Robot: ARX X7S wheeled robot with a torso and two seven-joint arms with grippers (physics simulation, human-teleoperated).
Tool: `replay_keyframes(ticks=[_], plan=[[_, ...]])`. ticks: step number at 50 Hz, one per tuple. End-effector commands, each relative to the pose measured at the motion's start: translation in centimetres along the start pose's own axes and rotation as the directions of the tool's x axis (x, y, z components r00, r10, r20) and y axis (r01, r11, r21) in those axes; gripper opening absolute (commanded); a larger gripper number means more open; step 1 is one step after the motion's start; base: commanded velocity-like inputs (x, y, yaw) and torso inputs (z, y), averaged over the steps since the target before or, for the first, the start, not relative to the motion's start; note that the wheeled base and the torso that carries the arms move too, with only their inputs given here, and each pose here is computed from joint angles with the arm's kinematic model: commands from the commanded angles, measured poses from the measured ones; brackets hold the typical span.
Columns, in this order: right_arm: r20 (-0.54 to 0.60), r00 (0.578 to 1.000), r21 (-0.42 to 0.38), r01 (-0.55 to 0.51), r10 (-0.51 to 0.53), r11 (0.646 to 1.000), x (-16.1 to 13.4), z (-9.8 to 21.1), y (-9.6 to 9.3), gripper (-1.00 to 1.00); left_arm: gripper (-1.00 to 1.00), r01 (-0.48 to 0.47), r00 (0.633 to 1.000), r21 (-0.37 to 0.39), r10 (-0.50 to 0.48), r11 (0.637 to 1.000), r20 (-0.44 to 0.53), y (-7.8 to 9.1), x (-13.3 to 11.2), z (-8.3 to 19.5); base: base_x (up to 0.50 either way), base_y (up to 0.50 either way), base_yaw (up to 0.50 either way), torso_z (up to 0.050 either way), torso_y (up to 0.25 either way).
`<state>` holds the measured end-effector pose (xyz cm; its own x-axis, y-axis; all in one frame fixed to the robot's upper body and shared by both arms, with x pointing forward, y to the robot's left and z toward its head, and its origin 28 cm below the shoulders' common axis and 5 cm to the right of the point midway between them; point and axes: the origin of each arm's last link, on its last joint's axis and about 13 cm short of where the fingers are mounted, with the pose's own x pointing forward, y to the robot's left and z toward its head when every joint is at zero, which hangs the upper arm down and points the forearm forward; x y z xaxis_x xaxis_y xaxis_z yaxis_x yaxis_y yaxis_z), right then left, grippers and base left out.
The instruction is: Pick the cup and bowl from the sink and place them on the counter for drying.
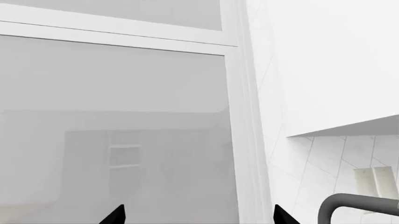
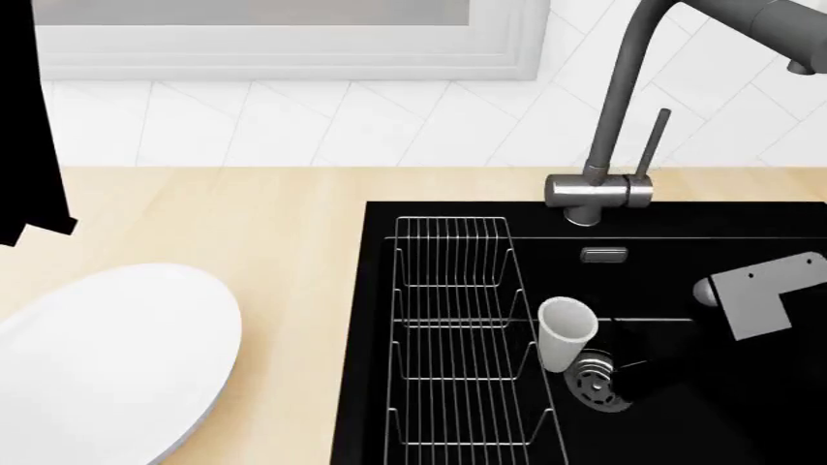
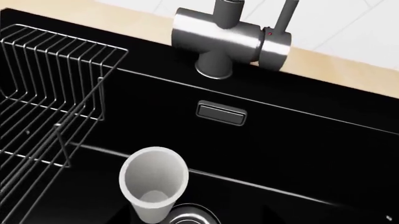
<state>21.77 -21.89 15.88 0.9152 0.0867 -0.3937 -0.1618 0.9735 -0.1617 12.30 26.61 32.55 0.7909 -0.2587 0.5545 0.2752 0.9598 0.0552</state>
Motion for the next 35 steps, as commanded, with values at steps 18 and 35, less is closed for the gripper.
replay_keyframes(ticks=[18,35], plan=[[0.04,0.999,0.016,-0.014,0.014,1.0,3.4,-3.7,1.9,1.0,1.0,-0.001,1.0,-0.002,0.001,1.0,-0.005,0.0,-0.1,-0.2,0.0,0.0,0.0,0.0,0.0],[0.015,0.999,0.043,-0.033,0.032,0.999,4.0,-5.1,2.5,1.0,1.0,0.0,1.0,0.001,0.0,1.0,-0.004,0.0,-0.1,-0.2,0.0,0.0,0.0,0.0,0.0]])
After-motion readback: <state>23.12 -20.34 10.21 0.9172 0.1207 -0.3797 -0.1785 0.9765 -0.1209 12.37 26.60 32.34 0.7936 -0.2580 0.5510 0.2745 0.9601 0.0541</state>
